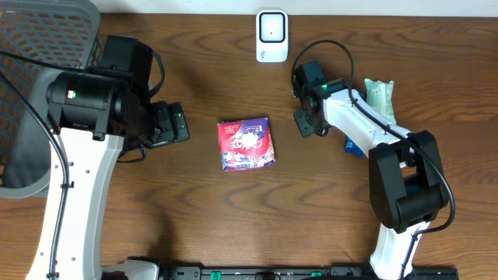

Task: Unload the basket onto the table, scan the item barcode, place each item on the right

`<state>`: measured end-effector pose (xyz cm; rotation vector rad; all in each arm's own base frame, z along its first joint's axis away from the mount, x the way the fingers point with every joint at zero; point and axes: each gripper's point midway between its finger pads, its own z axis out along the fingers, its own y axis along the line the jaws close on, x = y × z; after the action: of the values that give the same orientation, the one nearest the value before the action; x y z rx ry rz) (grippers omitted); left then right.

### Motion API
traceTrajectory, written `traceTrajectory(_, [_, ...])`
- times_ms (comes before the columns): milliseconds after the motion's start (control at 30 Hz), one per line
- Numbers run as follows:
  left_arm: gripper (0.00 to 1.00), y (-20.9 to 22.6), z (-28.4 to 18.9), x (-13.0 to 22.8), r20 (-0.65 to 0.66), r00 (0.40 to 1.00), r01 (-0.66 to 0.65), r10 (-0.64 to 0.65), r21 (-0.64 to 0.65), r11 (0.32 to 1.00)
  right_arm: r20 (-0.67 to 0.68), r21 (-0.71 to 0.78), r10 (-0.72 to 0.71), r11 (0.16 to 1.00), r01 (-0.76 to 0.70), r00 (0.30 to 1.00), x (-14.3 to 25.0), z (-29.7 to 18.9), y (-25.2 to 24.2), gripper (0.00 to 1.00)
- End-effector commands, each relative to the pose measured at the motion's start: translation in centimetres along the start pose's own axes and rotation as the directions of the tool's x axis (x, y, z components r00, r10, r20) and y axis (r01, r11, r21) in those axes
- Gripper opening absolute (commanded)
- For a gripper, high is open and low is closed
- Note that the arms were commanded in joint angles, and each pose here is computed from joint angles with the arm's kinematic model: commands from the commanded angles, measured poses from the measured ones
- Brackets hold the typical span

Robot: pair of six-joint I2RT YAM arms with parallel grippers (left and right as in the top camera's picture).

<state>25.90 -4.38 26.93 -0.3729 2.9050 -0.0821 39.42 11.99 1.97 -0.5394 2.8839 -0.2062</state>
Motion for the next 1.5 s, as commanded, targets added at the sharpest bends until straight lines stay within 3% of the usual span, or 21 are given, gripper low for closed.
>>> traceTrajectory(0, [0.98,0.3,0.2,-0.1,-0.004,1.0,-0.011,0.011,-0.016,1.0,-0.028,0.0,-0.137,0.991,0.137,0.99,0.5,0.8,0.1,0.47])
traceTrajectory(333, [0.98,0.3,0.2,-0.1,-0.004,1.0,-0.011,0.011,-0.016,1.0,-0.099,0.034,-0.153,0.987,0.157,0.983,1.6,4.4,-0.1,0.43])
traceTrajectory(400, [0.98,0.3,0.2,-0.1,-0.004,1.0,-0.011,0.011,-0.016,1.0,-0.125,0.039,-0.157,0.986,0.163,0.98,2.1,5.6,0.0,0.36])
traceTrajectory(533, [0.98,0.3,0.2,-0.1,-0.004,1.0,-0.011,0.011,-0.016,1.0,-0.157,0.041,-0.118,0.991,0.126,0.981,2.8,7.1,0.3,0.1])
traceTrajectory(633, [0.98,0.3,0.2,-0.1,-0.004,1.0,-0.011,0.011,-0.016,1.0,-0.136,0.049,-0.05,0.997,0.057,0.989,2.3,7.0,0.3,0.01])
traceTrajectory(800, [0.98,0.3,0.2,-0.1,-0.004,1.0,-0.011,0.01,-0.016,1.0,-0.077,0.073,0.292,0.955,-0.286,0.953,0.8,6.5,0.2,0.02])
traceTrajectory(1033, [0.98,0.3,0.2,-0.1,-0.004,1.0,-0.011,0.011,-0.016,1.0,-0.083,0.007,0.638,0.768,-0.64,0.765,-0.3,6.2,1.5,0.01])
traceTrajectory(1100, [0.98,0.3,0.2,-0.1,-0.004,1.0,-0.011,0.011,-0.016,1.0,-0.083,0.012,0.679,0.733,-0.68,0.73,-0.2,6.2,1.5,0.01])
traceTrajectory(1233, [0.98,0.3,0.2,-0.1,-0.004,1.0,-0.011,0.011,-0.016,1.0,-0.086,0.015,0.683,0.729,-0.684,0.726,-0.2,6.2,1.5,0.01])
traceTrajectory(1467, [0.98,0.3,0.2,-0.1,-0.004,1.0,-0.011,0.011,-0.016,1.0,-0.085,0.005,0.573,0.818,-0.575,0.815,-1.1,4.9,1.1,0.05])
